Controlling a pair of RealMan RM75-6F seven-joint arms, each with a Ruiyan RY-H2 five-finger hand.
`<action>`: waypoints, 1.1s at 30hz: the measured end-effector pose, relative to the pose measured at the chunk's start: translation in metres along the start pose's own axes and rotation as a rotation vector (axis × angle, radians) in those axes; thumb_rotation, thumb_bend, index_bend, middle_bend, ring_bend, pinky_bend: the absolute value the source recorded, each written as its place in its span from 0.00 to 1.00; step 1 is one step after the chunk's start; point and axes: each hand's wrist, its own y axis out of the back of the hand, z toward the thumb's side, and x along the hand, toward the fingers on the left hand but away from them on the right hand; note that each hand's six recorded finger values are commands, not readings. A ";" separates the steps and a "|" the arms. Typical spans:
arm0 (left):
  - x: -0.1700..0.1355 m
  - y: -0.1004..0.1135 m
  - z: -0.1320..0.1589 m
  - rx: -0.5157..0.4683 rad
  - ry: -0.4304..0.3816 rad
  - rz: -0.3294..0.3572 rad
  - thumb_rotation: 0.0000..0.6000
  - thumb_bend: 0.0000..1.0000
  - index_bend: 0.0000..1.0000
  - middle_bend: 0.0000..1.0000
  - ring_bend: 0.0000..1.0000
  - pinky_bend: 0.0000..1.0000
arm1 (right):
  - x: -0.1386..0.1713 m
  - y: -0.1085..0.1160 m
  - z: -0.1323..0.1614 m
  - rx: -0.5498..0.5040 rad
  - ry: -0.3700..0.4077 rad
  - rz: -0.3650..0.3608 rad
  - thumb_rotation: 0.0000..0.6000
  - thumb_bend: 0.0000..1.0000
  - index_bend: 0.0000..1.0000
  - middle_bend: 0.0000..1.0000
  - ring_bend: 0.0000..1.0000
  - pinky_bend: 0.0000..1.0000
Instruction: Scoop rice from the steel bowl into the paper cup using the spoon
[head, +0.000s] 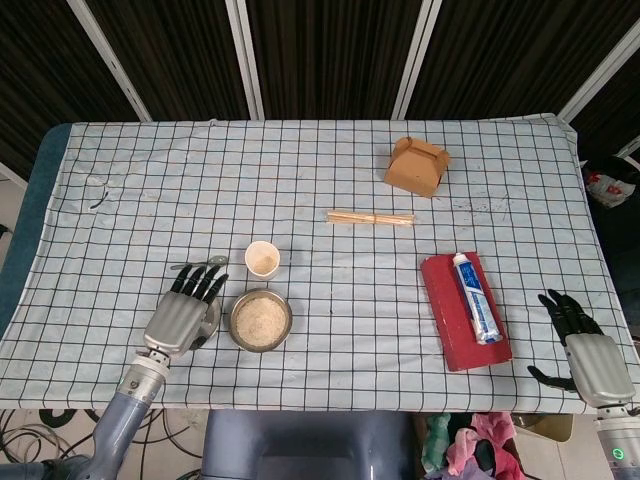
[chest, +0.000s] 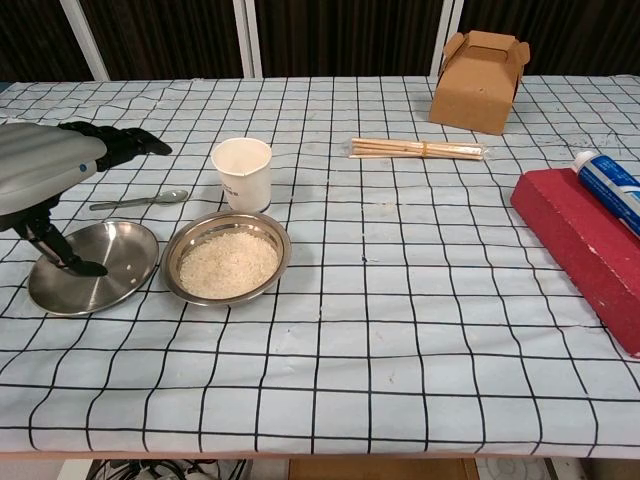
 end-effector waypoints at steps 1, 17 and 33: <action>0.000 0.000 0.000 0.000 0.000 0.000 1.00 0.01 0.00 0.00 0.00 0.00 | 0.000 0.000 0.000 -0.001 0.000 0.001 1.00 0.10 0.00 0.00 0.00 0.18; 0.002 0.002 -0.001 -0.001 0.003 0.002 1.00 0.01 0.00 0.00 0.00 0.00 | 0.001 0.000 0.001 -0.013 -0.001 0.003 1.00 0.10 0.00 0.00 0.00 0.18; 0.040 0.031 -0.031 -0.042 0.116 0.040 1.00 0.02 0.00 0.00 0.00 0.00 | 0.000 0.000 0.000 -0.031 -0.011 0.002 1.00 0.11 0.00 0.00 0.00 0.18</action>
